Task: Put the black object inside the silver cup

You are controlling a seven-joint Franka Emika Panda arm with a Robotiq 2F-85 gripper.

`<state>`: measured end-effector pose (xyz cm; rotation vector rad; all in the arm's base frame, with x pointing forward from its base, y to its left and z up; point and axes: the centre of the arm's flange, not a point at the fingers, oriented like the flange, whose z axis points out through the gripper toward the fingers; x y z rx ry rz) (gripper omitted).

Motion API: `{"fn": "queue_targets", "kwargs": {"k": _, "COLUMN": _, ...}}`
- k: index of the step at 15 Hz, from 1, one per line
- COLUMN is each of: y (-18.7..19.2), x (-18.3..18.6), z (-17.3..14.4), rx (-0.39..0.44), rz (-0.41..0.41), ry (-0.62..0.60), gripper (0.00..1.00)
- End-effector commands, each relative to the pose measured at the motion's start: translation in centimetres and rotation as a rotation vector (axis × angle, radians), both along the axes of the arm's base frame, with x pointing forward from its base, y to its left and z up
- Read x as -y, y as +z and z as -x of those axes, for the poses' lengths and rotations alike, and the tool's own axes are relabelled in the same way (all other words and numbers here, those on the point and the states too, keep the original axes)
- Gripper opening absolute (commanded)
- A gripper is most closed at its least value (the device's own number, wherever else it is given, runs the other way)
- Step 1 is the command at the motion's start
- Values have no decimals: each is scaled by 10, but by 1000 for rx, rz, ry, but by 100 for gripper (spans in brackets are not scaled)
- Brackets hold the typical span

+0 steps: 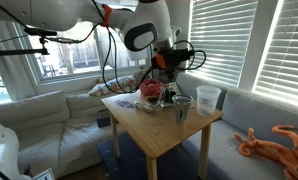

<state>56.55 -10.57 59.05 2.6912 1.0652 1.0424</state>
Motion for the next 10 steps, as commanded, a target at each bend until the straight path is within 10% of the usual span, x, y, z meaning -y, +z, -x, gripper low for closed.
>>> {"fn": "queue_targets", "kwargs": {"k": 1, "y": -11, "x": 47, "z": 34, "rx": 95, "rz": -79, "ry": -110, "gripper": 12}}
{"fn": "queue_targets", "kwargs": {"k": 10, "y": -67, "x": 77, "z": 18, "rx": 135, "rz": -193, "ry": -131, "gripper": 12}}
